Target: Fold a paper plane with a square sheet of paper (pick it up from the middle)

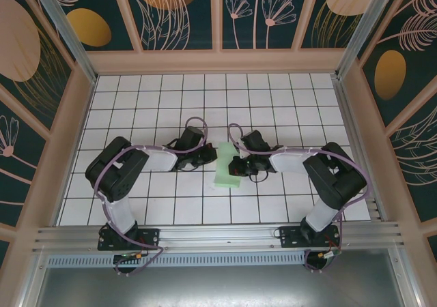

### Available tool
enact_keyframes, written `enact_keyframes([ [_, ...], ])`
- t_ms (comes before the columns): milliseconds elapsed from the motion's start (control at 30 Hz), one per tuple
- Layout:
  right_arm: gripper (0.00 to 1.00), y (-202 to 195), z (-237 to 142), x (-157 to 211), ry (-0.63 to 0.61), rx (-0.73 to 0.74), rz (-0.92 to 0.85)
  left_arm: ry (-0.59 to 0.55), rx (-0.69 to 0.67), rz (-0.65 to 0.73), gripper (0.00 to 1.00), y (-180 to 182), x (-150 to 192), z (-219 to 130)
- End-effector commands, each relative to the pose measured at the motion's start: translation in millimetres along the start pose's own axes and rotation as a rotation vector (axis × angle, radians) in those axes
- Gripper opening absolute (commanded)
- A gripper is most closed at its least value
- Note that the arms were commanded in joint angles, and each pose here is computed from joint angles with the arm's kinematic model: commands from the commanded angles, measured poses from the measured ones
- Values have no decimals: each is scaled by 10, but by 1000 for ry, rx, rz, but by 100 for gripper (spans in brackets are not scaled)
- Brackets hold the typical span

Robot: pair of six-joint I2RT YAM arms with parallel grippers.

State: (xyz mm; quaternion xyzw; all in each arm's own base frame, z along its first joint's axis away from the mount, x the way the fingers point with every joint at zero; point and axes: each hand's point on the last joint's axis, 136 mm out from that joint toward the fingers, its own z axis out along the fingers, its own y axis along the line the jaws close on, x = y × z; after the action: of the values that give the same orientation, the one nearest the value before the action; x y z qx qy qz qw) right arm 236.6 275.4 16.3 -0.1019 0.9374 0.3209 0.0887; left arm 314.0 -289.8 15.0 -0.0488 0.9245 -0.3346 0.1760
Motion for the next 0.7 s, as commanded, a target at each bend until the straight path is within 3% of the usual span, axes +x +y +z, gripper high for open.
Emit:
enact_keyframes([
  [0,0,-80,116,15,23,29,-36,11,-129,30,0,196,17,-176],
  [200,0,-27,179,-122,15,14,-104,-69,-84,51,0,4,-149,-358],
  [367,0,72,263,-316,6,-19,-142,-38,-36,49,0,-53,-101,-265],
  [667,0,127,276,-308,15,-64,-121,21,-124,2,0,188,-30,5],
])
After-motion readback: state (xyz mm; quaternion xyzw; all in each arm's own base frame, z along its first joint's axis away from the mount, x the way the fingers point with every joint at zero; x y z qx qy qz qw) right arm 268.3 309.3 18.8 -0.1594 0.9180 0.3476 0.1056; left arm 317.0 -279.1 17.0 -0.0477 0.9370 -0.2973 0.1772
